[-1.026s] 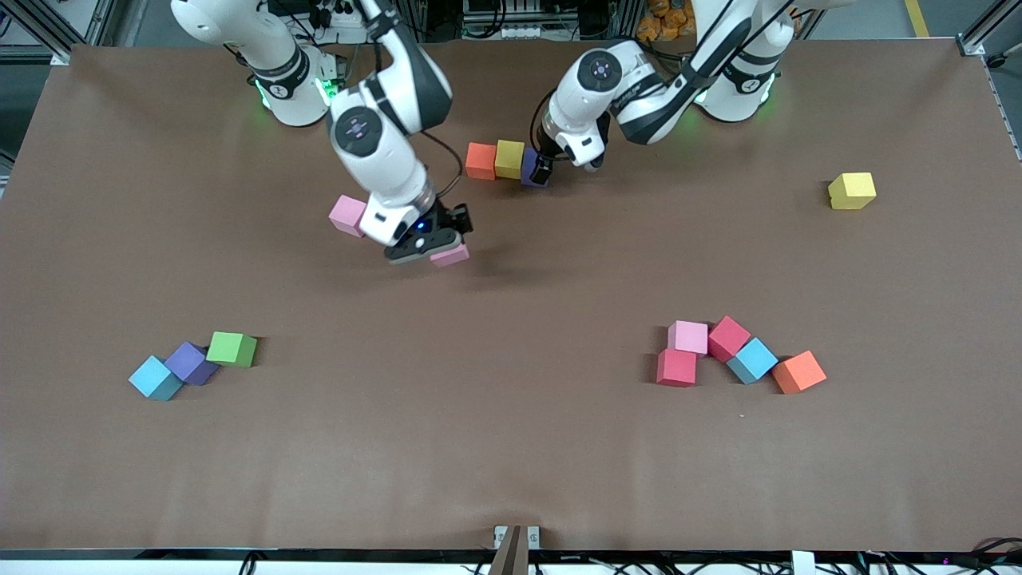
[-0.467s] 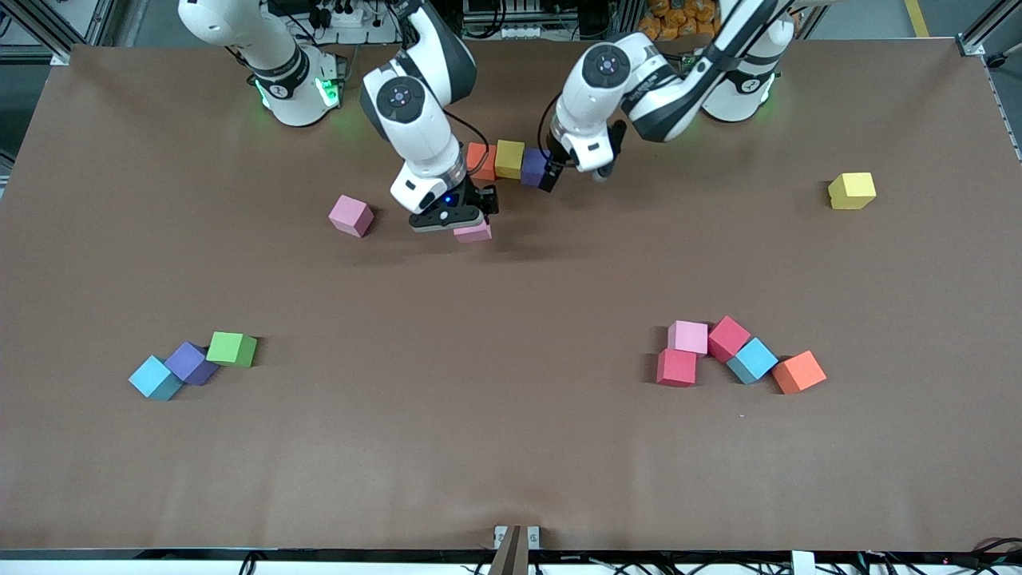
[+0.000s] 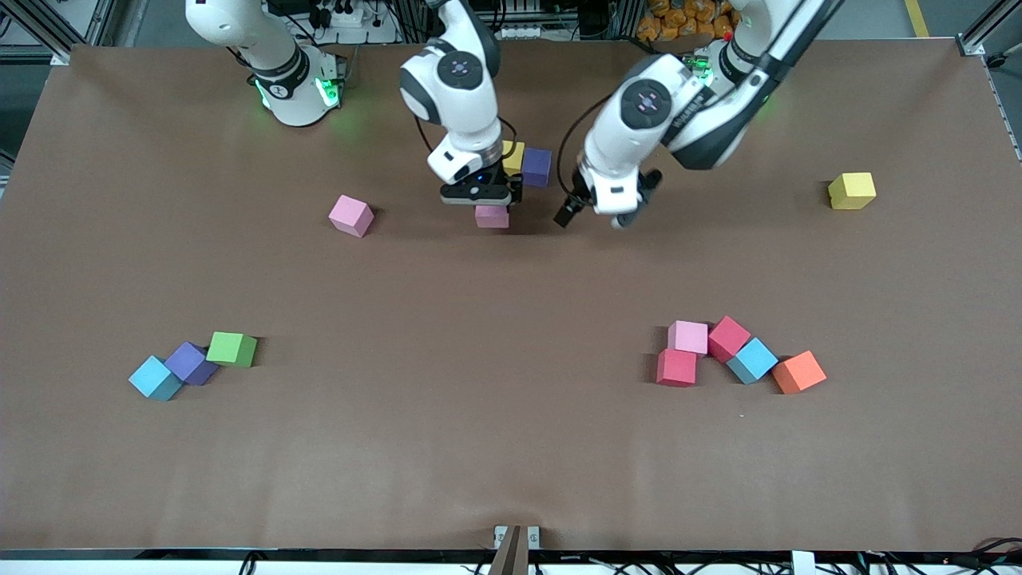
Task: Form number 2 with 11 blocks
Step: 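Move the left gripper to the red block while the right gripper withdraws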
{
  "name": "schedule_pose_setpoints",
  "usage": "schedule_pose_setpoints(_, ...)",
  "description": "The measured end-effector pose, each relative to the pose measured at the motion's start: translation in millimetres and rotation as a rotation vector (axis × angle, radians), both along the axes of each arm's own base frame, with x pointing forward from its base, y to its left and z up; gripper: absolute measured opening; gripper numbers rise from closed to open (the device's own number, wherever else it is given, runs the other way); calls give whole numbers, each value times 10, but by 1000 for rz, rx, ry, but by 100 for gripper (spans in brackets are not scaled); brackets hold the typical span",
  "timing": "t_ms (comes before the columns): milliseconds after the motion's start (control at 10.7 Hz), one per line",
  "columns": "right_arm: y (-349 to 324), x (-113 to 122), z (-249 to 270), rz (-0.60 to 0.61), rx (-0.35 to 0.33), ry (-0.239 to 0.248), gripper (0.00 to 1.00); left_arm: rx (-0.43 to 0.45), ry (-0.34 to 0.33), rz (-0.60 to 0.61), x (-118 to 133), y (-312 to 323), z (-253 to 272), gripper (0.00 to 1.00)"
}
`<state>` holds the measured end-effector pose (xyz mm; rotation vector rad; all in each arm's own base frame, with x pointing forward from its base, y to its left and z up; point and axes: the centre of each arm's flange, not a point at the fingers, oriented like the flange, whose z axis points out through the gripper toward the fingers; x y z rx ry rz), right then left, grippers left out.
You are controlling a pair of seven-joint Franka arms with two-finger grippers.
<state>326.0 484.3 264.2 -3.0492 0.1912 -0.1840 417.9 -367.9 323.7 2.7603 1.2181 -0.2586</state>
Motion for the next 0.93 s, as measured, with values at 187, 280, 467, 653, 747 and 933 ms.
schedule_pose_setpoints(187, 208, -216, -106, -24, -11, -10, 63, 22, -52, -156, 408, 264, 19, 100)
schedule_pose_setpoints(280, 291, -288, -137, -37, -11, -16, 63, 41, -79, -230, 606, 355, 20, 100)
schedule_pose_setpoints(467, 405, -295, -134, -57, -3, -31, 63, 69, -121, -369, 957, 466, 35, 100)
schedule_pose_setpoints(653, 519, -267, -170, -79, 0, -49, 63, 91, -132, -513, 1359, 621, 88, 100)
schedule_pose_setpoints(747, 571, -277, -234, -81, -8, -58, 63, 88, -128, -582, 1573, 724, 116, 100)
schedule_pose_setpoints(933, 622, -344, -366, -68, -28, -61, 63, 80, -124, -683, 1872, 914, 131, 100)
